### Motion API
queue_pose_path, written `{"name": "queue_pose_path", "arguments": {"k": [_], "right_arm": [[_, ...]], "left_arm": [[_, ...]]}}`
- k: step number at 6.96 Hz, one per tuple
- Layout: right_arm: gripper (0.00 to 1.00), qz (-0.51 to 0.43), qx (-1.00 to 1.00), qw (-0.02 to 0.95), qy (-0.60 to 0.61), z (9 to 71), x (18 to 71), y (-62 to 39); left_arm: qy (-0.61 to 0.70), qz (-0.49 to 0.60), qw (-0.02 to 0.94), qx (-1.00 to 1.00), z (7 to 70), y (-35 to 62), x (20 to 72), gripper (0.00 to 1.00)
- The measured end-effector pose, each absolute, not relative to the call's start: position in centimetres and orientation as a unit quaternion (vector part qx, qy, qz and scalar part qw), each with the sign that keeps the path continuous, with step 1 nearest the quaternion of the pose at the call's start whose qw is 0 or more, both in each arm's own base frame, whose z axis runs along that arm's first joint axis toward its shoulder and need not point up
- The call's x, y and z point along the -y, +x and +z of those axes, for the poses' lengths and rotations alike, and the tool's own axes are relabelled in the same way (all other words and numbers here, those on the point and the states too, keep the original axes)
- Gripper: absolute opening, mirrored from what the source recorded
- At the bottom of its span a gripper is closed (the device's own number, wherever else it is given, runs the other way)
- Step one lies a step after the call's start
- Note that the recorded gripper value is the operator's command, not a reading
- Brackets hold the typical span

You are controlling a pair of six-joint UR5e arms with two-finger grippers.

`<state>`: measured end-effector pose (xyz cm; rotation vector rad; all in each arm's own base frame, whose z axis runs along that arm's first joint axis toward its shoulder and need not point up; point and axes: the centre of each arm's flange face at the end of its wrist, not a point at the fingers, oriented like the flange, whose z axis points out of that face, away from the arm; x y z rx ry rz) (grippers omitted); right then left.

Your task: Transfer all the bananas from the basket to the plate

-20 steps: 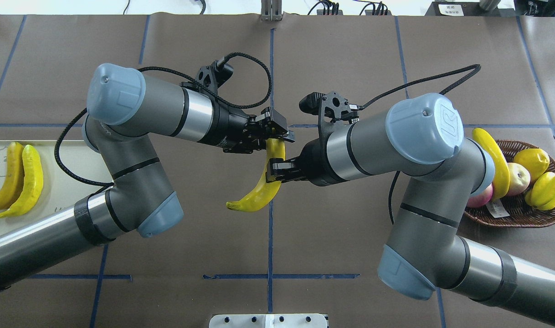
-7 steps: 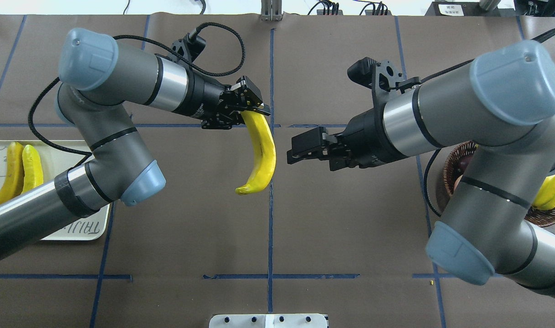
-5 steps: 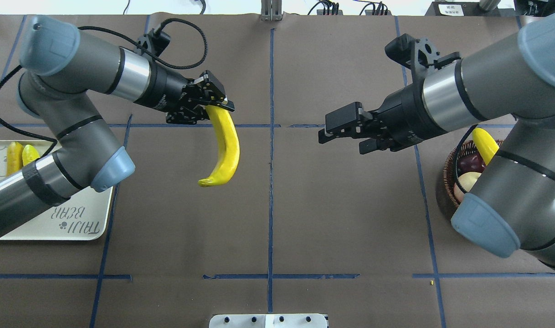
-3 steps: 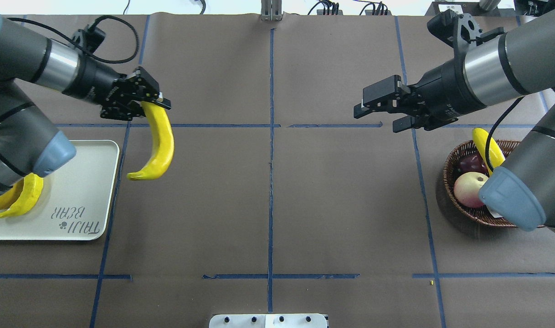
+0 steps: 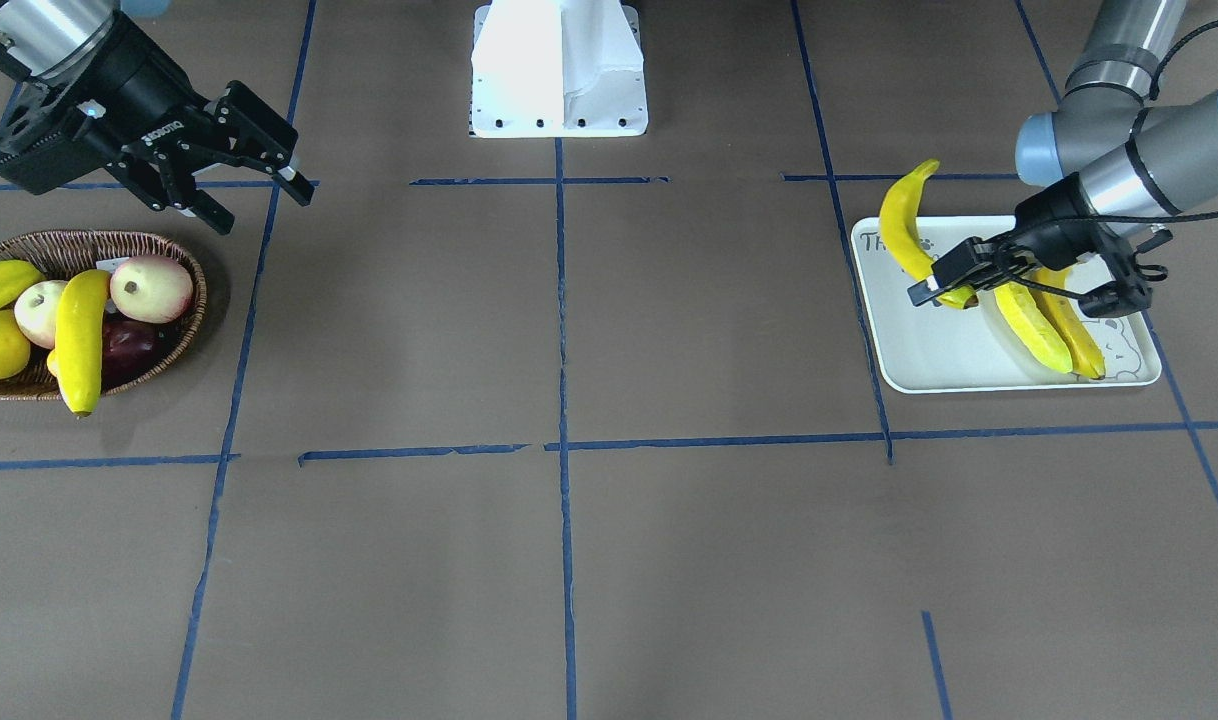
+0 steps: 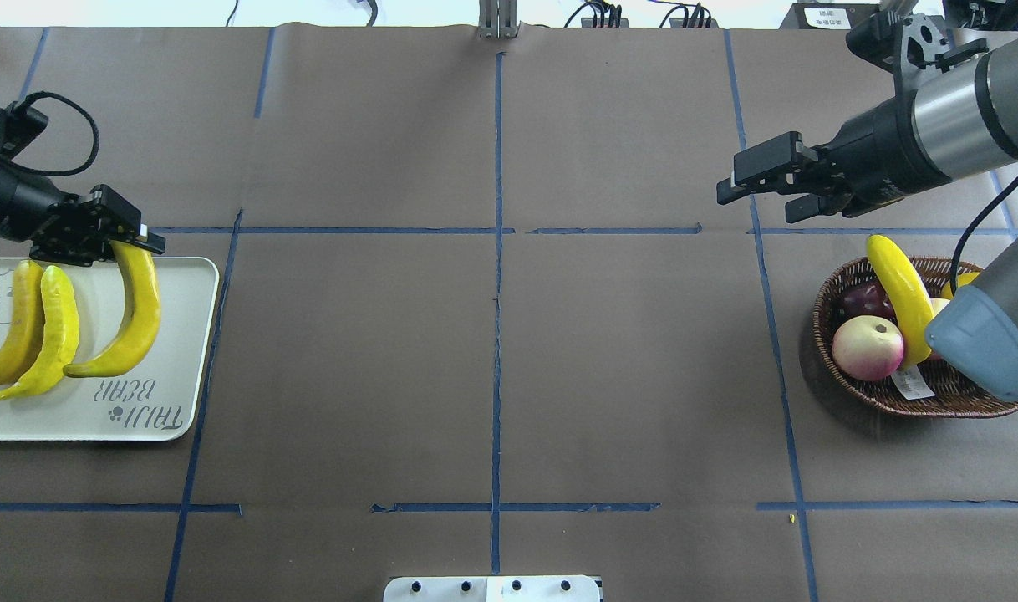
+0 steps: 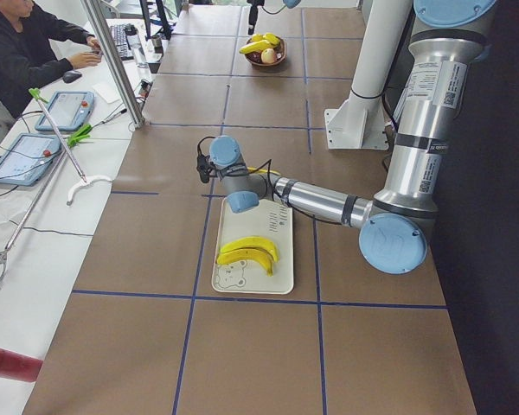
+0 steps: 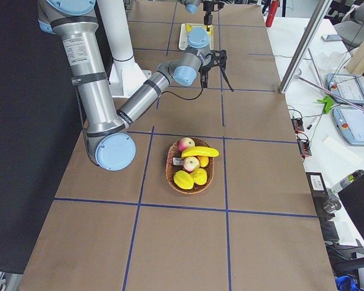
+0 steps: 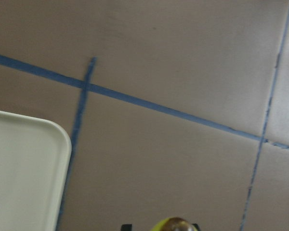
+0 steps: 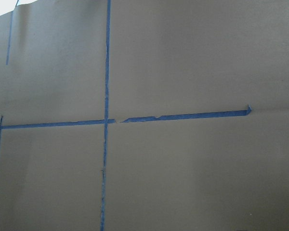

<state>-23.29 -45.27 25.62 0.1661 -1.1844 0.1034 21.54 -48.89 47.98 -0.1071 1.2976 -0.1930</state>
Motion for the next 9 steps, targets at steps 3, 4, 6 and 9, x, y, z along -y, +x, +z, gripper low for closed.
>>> {"name": "queue_pose_path", "arguments": {"k": [3,4,6,9], "right_arm": [[1.00,0.049,0.543,0.835,0.075,28.0,46.0,-23.1],[1.00,0.050,0.541,0.836,0.075,28.3,46.1,-23.2],[1.00,0.052,0.539,0.837,0.077,28.4,46.3,-23.2],[1.00,0.043,0.524,0.846,0.086,30.7,46.8,-21.8]], "left_arm": [[-0.034,-0.074,0.815,-0.574,54.7,20.2,49.1,0.46],[-0.026,-0.066,0.823,-0.563,56.7,20.1,49.6,0.96],[-0.006,-0.047,0.833,-0.551,58.9,19.8,50.0,1.00],[0.007,-0.054,0.828,-0.558,58.4,17.2,51.2,1.00]]}}
